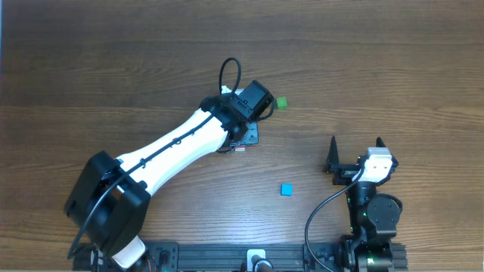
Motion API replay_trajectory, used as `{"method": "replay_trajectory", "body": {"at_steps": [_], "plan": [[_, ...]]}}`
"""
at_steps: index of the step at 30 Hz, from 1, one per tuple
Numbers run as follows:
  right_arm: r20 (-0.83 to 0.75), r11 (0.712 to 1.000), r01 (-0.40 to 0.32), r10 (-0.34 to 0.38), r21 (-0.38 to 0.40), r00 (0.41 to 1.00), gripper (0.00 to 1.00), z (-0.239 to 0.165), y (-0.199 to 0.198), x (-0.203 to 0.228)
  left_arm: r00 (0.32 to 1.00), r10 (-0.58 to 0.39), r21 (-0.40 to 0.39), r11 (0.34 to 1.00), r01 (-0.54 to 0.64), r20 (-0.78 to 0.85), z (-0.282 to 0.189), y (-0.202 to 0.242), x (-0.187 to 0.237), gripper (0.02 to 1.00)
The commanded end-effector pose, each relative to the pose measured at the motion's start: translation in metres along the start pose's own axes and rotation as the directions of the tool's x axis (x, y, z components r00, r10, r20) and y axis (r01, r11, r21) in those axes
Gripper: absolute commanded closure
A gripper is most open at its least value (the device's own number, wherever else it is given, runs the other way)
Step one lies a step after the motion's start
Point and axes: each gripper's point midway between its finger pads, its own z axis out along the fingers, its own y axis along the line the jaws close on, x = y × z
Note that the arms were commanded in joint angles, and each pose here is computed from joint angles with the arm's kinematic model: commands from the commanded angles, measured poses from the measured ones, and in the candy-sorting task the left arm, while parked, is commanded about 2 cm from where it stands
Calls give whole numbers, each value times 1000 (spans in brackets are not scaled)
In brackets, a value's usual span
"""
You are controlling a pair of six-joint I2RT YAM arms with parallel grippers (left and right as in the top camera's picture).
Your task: Stack Cubes
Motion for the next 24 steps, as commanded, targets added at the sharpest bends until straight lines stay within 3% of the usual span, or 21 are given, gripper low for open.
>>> {"method": "replay_trajectory", "body": {"at_steps": [1,24], "plan": [[0,1000,-6,6,-3,1000,9,0,0,2,1000,23,0,1000,-23,19,-1,-6,-4,974],[0,1000,-6,6,-3,1000,9,0,0,2,999,29,-19,999,-29,15,4,-4,-2,930]]}}
